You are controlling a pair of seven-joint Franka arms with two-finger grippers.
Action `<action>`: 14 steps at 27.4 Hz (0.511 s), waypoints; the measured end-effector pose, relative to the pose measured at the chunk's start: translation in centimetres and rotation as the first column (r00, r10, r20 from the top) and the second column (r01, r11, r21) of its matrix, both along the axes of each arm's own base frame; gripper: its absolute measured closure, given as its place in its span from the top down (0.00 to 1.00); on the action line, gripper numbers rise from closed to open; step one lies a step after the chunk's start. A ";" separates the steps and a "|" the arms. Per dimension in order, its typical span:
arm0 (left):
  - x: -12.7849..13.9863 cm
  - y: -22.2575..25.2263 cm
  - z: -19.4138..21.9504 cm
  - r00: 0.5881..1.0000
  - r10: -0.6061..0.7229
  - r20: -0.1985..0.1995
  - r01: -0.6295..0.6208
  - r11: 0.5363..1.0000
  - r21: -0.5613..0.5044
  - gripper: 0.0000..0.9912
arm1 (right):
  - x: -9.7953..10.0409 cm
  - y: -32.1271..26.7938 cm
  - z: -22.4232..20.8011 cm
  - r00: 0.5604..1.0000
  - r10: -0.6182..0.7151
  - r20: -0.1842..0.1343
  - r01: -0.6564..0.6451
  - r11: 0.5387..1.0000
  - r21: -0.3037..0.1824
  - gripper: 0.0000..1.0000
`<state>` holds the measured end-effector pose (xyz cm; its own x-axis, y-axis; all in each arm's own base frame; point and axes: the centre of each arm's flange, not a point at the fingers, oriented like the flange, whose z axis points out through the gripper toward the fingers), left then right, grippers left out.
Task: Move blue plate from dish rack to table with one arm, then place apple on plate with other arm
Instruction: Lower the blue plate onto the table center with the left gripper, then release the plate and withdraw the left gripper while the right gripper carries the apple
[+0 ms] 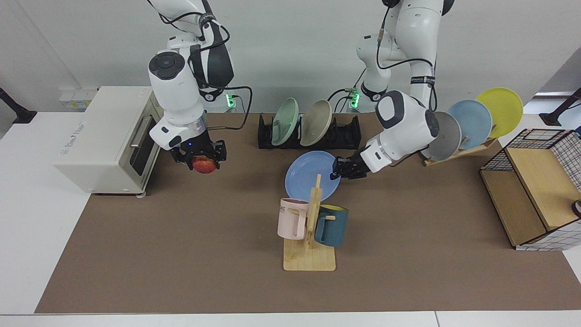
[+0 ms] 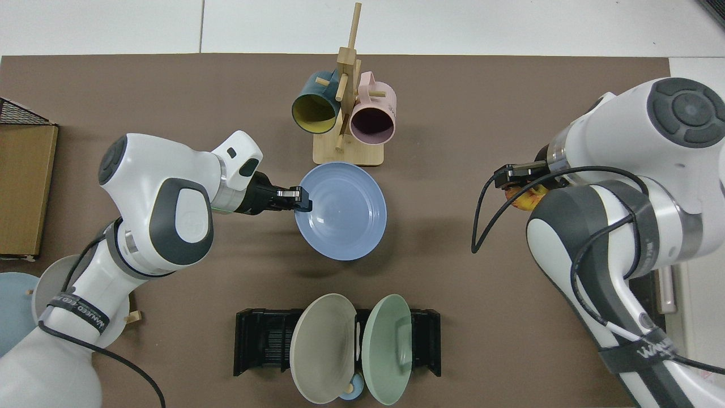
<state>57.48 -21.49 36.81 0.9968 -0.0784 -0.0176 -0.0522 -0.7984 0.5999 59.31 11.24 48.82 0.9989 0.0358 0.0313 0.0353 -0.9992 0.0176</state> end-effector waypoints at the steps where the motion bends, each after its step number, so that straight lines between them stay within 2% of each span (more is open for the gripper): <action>1: -0.2 -0.6 -0.3 1.000 -0.003 0.007 0.003 1.000 0.000 0.11 | 0.0 0.2 0.0 1.000 0.003 0.000 -0.003 1.000 0.000 0.79; 7: -1.3 -4.0 -3.4 0.998 -0.046 0.032 0.045 0.999 0.013 0.11 | -0.2 0.9 -0.1 1.000 0.008 -0.003 -0.008 1.000 0.012 0.79; 10: -1.4 -4.3 -4.1 0.998 -0.050 0.033 0.050 0.999 0.016 0.11 | -0.3 1.1 -0.2 1.000 -0.001 -0.012 0.002 0.999 0.038 0.79; 14: -1.3 -4.1 -4.2 0.998 -0.051 0.036 0.051 0.999 0.018 0.15 | -0.4 1.3 -0.4 1.000 -0.002 -0.017 0.003 0.999 0.046 0.79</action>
